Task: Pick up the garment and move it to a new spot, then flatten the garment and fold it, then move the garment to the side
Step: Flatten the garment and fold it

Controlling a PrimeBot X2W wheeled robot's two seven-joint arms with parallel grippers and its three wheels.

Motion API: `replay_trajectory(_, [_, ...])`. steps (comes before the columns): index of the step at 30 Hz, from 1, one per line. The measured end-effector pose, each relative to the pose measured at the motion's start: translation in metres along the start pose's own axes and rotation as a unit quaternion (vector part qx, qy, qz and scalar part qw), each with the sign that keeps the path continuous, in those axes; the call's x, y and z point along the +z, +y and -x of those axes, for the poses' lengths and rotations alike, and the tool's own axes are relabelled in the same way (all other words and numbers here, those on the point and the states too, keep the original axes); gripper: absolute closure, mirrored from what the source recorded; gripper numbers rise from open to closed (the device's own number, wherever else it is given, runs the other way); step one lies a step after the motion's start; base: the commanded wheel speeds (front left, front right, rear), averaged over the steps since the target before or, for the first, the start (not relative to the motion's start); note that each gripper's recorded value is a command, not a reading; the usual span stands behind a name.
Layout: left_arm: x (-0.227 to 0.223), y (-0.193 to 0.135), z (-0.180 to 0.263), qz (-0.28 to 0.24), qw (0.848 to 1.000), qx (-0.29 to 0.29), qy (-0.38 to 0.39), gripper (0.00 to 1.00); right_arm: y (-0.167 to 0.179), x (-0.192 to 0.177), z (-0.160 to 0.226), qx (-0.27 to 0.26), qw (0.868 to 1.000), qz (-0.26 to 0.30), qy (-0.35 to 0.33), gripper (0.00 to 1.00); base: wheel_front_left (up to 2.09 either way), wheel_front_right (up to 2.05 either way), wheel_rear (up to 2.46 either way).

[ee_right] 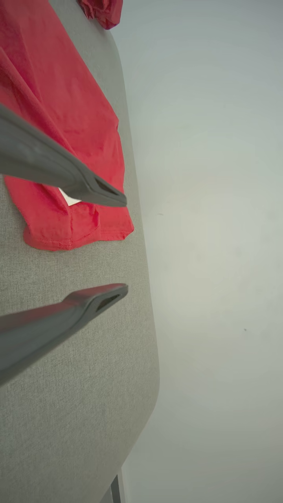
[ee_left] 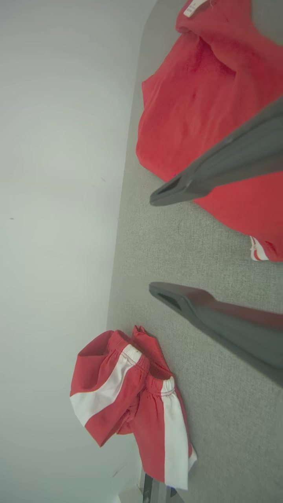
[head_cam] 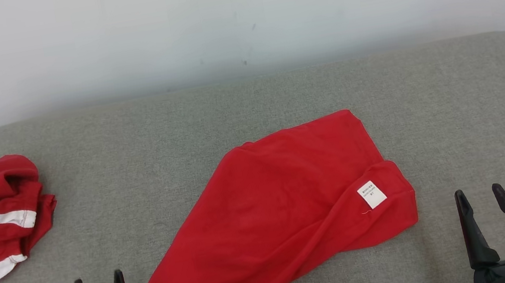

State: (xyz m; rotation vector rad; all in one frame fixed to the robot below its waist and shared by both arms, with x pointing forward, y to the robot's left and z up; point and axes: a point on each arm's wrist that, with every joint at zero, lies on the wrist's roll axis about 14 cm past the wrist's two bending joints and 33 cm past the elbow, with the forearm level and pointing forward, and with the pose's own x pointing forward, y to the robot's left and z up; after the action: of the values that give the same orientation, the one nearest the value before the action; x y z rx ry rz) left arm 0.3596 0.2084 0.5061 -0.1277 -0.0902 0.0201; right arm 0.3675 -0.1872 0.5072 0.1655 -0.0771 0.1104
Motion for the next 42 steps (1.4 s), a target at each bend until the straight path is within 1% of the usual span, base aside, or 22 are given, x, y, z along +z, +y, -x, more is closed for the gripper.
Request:
replay_trajectory(5, [-0.015, 0.001, 0.010, -0.002, 1.000, -0.003, 0.027, 0.00, 0.003, -0.005, 0.000, 0.006, 1.000, 0.001, 0.009, 0.00, 0.00, 0.00, 0.00])
replay_trajectory(11, [-0.048, -0.006, 0.029, 0.011, 0.996, -0.013, 0.082, 0.00, -0.001, -0.028, 0.001, 0.007, 0.999, 0.007, 0.047, 0.00, 0.00, 0.00, 0.00])
replay_trajectory(15, [-0.083, -0.019, 0.051, 0.022, 0.989, -0.032, 0.144, 0.00, -0.002, -0.043, -0.008, 0.015, 0.997, 0.017, 0.072, 0.00, 0.00, 0.00, 0.00])
replay_trajectory(16, [-0.083, -0.019, 0.051, 0.022, 0.989, -0.032, 0.144, 0.00, -0.002, -0.043, -0.008, 0.015, 0.997, 0.017, 0.072, 0.00, 0.00, 0.00, 0.00])
replay_trajectory(18, [-0.096, -0.026, 0.059, 0.028, 0.985, -0.041, 0.168, 0.00, -0.001, -0.051, -0.012, 0.020, 0.996, 0.019, 0.084, 0.00, 0.00, 0.00, 0.00])
replay_trajectory(25, [-0.128, -0.023, 0.079, 0.051, 0.972, -0.024, 0.226, 0.00, 0.009, -0.073, -0.027, 0.047, 0.991, 0.032, 0.119, 0.00, 0.00, 0.00, 0.00])
replay_trajectory(30, [-0.140, -0.024, 0.082, 0.060, 0.967, -0.021, 0.248, 0.00, 0.013, -0.083, -0.038, 0.061, 0.988, 0.038, 0.137, 0.00, 0.00, 0.00, 0.00])
replay_trajectory(42, [-0.145, -0.029, 0.070, 0.065, 0.964, -0.032, 0.254, 0.00, 0.011, -0.106, -0.059, 0.064, 0.981, 0.036, 0.178, 0.00, 0.00, 0.00, 0.00])
